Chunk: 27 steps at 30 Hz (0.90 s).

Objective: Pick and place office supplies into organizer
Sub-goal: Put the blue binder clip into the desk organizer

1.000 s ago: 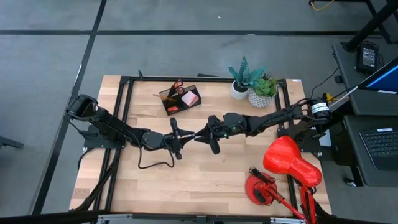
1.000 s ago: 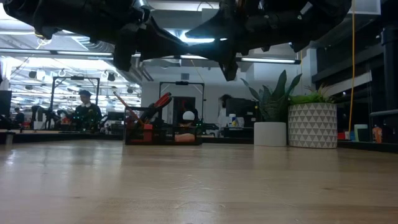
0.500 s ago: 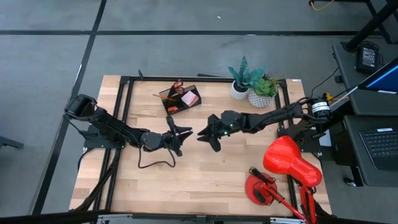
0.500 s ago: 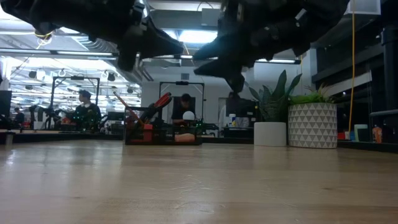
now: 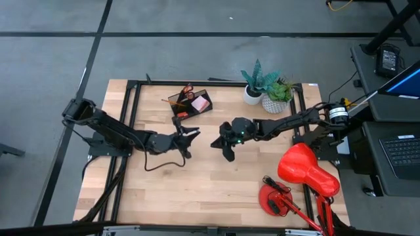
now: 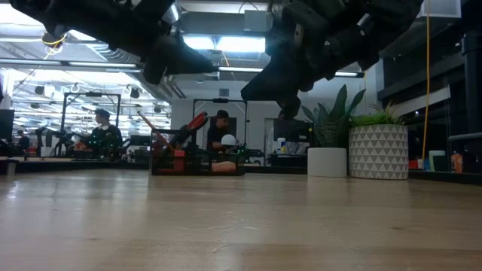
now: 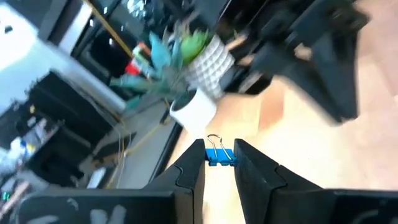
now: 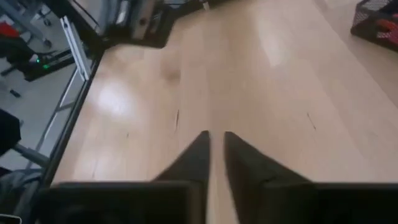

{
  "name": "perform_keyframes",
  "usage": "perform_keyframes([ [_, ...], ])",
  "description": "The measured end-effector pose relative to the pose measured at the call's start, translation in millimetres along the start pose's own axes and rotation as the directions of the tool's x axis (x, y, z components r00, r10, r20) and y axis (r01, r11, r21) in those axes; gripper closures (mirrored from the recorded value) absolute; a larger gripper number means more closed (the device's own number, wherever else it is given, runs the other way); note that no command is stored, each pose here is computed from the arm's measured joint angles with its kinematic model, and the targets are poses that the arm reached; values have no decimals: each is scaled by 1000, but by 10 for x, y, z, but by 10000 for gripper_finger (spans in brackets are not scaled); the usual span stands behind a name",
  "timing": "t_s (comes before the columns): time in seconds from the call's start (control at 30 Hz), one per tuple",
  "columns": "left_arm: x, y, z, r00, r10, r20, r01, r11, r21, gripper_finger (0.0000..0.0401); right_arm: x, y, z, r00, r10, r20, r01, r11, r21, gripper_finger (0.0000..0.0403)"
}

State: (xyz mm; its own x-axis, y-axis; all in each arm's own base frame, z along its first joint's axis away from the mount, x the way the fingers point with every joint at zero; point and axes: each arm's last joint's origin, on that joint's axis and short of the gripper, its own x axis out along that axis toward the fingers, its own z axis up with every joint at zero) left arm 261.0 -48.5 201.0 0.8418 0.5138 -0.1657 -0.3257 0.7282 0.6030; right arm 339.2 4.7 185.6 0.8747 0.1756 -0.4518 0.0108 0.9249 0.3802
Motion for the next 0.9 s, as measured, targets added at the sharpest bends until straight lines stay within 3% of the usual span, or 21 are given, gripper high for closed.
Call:
perform_keyframes([
  [0.1, 10, 70, -53, 999, 2, -52, -4, 999, -32, 335, 0, -7, 5, 1000, -25, 11, 25, 999, -41, 394],
  [0.37, 27, 234, -257, 974, 6, -226, -36, 991, -129, 335, 70, -67, -53, 994, -107, 17, 108, 990, -89, 398],
  [0.6, 123, 356, -432, 941, 32, -337, -111, 970, -217, 335, 195, -135, -141, 994, -111, 16, 112, 990, -83, 400],
  [0.9, 215, 517, -622, 894, 53, -445, -242, 893, -379, 335, 218, -140, -143, 994, -106, 30, 108, 992, -62, 400],
])
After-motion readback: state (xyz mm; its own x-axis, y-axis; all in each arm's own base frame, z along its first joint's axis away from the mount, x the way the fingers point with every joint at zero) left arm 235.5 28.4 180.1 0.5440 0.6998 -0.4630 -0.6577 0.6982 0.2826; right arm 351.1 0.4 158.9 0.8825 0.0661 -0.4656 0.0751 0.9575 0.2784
